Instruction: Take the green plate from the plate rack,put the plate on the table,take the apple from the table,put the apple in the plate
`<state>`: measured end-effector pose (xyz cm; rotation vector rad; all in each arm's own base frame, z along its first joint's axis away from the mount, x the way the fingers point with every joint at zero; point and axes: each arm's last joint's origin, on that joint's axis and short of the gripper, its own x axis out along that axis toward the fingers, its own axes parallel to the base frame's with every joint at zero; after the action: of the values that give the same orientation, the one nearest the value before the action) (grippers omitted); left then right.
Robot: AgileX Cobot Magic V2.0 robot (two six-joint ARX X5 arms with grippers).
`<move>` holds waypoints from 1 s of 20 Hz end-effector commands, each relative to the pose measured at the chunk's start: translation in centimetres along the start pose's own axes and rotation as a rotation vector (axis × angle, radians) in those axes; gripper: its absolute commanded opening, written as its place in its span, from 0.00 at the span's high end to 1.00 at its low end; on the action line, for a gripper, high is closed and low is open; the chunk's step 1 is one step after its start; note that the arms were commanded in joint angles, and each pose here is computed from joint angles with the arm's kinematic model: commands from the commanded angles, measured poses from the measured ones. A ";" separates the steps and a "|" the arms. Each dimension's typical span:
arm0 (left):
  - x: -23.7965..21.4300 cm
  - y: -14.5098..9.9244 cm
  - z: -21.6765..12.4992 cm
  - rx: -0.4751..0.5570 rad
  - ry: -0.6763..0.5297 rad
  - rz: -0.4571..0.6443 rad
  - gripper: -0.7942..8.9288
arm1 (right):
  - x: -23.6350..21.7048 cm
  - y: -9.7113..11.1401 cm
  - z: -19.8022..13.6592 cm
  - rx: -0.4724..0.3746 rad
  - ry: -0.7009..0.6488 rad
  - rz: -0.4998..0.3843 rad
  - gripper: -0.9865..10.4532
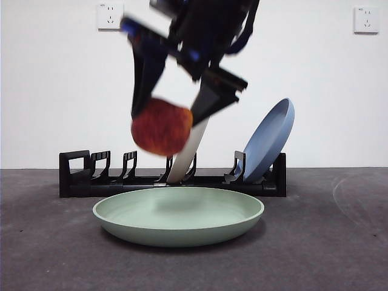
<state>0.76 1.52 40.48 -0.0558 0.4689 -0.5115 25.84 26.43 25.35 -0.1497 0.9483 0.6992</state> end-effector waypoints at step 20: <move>0.1 0.0 0.0 -0.009 0.000 0.001 0.66 | 5.4 -1.2 -2.7 0.018 0.232 -0.133 0.46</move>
<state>0.76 1.51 40.48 -0.0556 0.4693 -0.5118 26.88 26.90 19.54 -0.2812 1.1444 0.5595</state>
